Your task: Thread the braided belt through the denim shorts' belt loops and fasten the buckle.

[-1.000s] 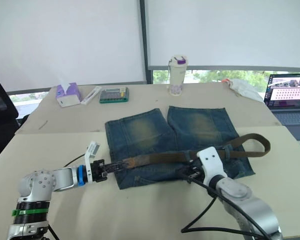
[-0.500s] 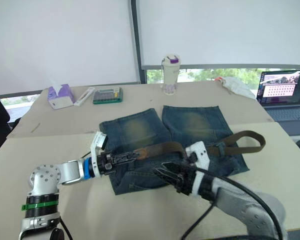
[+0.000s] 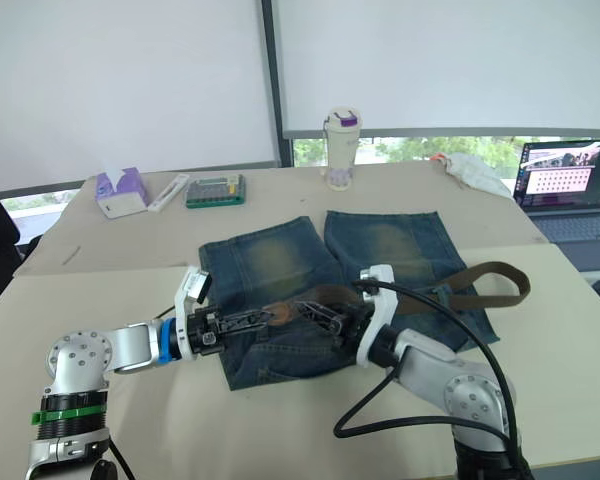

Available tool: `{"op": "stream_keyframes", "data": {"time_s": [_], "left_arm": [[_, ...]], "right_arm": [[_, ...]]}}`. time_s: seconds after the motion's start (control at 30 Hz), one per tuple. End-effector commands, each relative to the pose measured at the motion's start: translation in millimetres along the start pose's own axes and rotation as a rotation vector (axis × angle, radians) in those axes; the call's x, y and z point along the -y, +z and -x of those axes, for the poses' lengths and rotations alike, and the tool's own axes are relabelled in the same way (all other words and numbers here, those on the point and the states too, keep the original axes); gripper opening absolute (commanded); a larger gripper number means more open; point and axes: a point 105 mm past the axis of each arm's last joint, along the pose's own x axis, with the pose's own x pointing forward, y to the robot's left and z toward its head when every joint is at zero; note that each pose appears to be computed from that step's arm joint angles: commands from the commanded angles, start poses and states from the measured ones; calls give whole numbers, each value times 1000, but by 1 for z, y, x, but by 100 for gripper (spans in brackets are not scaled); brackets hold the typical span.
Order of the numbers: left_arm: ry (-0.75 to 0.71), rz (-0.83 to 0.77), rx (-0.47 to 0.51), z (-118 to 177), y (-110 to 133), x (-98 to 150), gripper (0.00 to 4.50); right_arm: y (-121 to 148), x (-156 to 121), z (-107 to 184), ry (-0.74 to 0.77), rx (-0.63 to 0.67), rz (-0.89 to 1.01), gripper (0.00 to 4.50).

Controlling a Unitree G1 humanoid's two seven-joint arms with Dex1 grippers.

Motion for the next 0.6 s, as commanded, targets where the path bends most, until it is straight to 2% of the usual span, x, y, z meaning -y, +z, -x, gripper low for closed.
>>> {"op": "stream_keyframes", "data": {"time_s": [0.03, 0.17, 0.23, 0.3, 0.43, 0.57, 0.6], "left_arm": [[-1, -66, -6, 0, 4, 7, 0], [118, -166, 12, 6, 13, -9, 0], [165, -234, 25, 12, 19, -17, 73], [161, -316, -8, 19, 19, -14, 134], [209, -514, -70, 30, 18, -19, 268], [221, -620, -96, 41, 18, -20, 402], [228, -643, -107, 43, 17, -22, 402]], "right_arm": [[5, -8, -9, 14, -12, 93, 6], [-4, 10, -19, -102, -53, 131, 6], [-9, 21, -24, -166, -63, 123, 0], [-15, 26, -27, -200, -71, 123, 0], [-18, 27, -29, -217, -60, 112, 0], [-23, 27, -32, -230, -60, 102, 0], [-24, 27, -33, -232, -60, 100, 0]]}}
